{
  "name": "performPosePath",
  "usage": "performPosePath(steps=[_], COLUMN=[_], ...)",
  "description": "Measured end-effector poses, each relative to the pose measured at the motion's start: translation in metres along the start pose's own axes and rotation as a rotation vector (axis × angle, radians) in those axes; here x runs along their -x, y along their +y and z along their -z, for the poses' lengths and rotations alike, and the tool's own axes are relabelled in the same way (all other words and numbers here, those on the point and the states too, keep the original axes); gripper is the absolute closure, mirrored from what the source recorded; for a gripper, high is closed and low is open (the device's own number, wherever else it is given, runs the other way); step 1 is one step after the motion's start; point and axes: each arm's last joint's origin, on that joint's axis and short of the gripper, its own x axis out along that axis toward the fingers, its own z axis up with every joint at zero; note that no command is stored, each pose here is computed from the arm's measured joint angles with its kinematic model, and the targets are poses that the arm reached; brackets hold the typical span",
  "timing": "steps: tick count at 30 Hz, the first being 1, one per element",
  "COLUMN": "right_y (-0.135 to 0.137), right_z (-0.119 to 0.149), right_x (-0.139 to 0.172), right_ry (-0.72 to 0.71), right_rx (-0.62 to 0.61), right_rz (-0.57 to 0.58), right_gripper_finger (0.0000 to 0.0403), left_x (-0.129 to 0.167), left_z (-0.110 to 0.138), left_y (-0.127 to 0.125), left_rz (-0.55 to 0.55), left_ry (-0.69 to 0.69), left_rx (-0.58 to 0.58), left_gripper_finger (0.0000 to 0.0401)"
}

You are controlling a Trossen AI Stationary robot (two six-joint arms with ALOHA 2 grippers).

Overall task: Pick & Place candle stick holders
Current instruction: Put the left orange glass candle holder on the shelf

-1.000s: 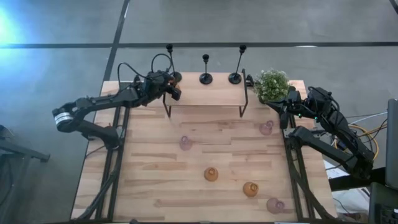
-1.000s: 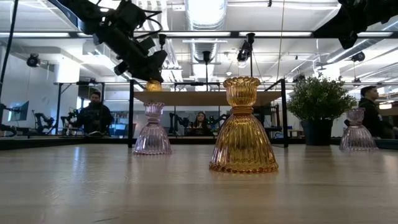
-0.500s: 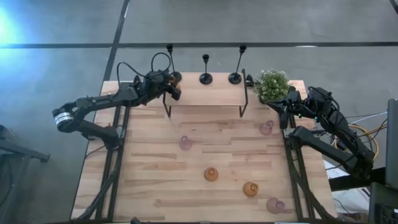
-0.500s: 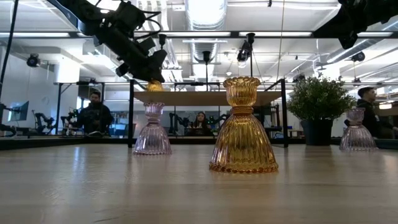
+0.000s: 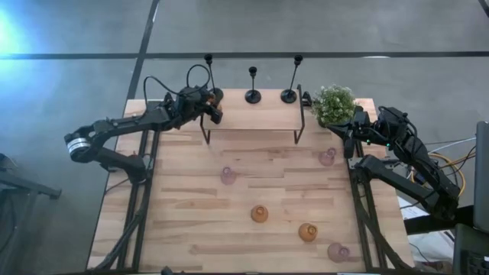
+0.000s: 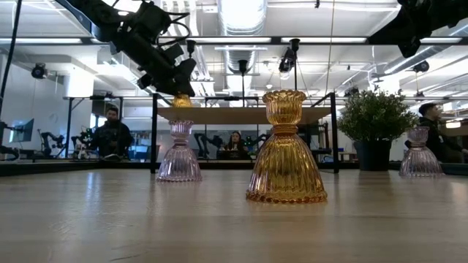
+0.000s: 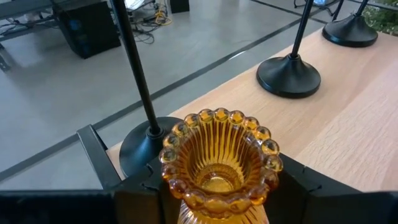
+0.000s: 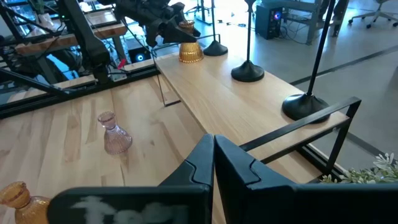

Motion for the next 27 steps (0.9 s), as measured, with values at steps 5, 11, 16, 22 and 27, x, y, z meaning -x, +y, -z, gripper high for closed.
performPosePath(steps=[5,11,16,22,27], right_y=[0.0000,0.0000,0.0000,0.0000,0.0000], right_z=[0.0000,0.0000,0.0000,0.0000,0.0001], right_x=[0.0000,-0.0001,0.0000,0.0000,-0.0001], right_ry=[0.000,0.000,0.000,0.000,0.000], right_rx=[0.000,0.000,0.000,0.000,0.000], right_rz=[0.000,0.000,0.000,0.000,0.000], right_gripper_finger=[0.0394,0.0394,0.0394,0.0394,0.0394], left_x=[0.0000,0.0000,-0.0001,0.0000,0.0058], left_z=[-0.0016,-0.0017,-0.0014,-0.0015,-0.0016], left_y=[-0.0001,-0.0002,0.0004,0.0015,0.0028], left_rz=[0.001,0.001,-0.008,-0.045,-0.044], left_ry=[-0.016,-0.017,-0.015,-0.017,0.019], left_rx=[-0.010,-0.011,-0.013,-0.035,-0.069], left_gripper_finger=[0.0220,0.0217,0.0183,0.0111,0.0060])
